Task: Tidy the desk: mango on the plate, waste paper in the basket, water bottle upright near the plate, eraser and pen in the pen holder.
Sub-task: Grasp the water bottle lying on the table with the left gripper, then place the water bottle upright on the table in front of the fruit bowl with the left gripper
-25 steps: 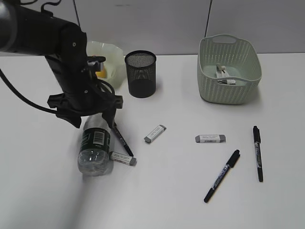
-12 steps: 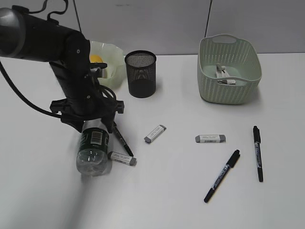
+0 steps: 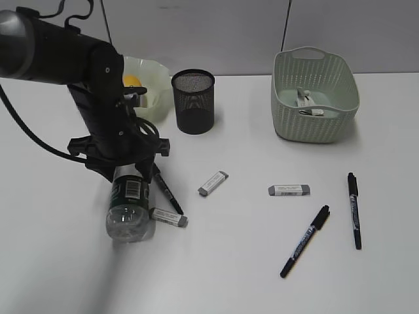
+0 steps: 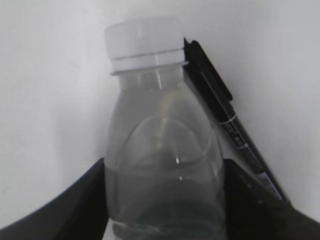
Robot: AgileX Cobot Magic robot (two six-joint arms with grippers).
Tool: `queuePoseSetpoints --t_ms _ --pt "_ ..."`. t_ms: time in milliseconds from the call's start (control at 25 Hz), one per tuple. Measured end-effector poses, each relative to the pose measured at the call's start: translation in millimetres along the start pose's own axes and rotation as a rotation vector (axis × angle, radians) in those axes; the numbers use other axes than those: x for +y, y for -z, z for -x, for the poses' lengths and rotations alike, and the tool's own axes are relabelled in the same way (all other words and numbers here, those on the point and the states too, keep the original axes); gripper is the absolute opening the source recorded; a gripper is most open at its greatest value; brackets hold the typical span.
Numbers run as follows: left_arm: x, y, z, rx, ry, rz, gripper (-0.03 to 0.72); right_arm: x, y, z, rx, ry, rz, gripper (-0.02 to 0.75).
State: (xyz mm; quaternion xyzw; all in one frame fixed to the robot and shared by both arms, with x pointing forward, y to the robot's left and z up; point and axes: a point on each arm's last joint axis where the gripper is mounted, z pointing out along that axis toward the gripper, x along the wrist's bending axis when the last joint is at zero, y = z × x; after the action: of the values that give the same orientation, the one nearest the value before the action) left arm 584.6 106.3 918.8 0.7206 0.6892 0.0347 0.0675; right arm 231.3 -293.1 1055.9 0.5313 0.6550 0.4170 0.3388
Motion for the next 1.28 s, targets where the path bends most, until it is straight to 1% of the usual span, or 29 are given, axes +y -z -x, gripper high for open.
queuePoseSetpoints --t_ms 200,280,360,560,640,760,920,1040,1160,1280 --pt "-4.6 3.2 -2.6 0.026 -0.054 -0.051 0.476 0.0 0.0 0.1 -0.001 0.000 0.000 0.519" --pt "-5.4 8.4 -4.7 0.044 -0.072 -0.054 0.476 0.0 0.0 0.1 -0.001 0.000 0.000 0.519" --pt "-4.2 19.8 -6.4 0.051 -0.086 -0.025 0.476 0.0 0.0 0.1 -0.001 0.000 0.000 0.519" --pt "-1.4 62.5 -13.7 0.074 -0.131 0.096 0.476 0.0 0.0 0.1 -0.001 0.000 0.000 0.519" --pt "-1.0 78.1 -17.7 0.068 -0.128 0.137 0.476 0.0 0.0 0.1 -0.001 0.000 0.000 0.519" --pt "-0.9 104.1 -27.9 0.035 -0.103 0.225 0.476 0.0 0.0 0.1 -0.001 0.000 0.000 0.519" --pt "-4.6 135.9 -56.0 0.002 -0.038 0.345 0.476 0.0 0.0 0.1 -0.001 0.000 0.000 0.519" --pt "-13.1 154.1 -81.9 -0.013 0.013 0.448 0.476 0.0 0.0 0.1 -0.001 0.000 0.000 0.519" --pt "-26.9 165.8 -106.7 -0.029 0.057 0.568 0.476 0.0 0.0 0.1 -0.001 0.000 0.000 0.519" --pt "-43.5 166.9 -125.0 -0.060 0.084 0.703 0.476 0.0 0.0 0.1 -0.001 0.000 0.000 0.519"
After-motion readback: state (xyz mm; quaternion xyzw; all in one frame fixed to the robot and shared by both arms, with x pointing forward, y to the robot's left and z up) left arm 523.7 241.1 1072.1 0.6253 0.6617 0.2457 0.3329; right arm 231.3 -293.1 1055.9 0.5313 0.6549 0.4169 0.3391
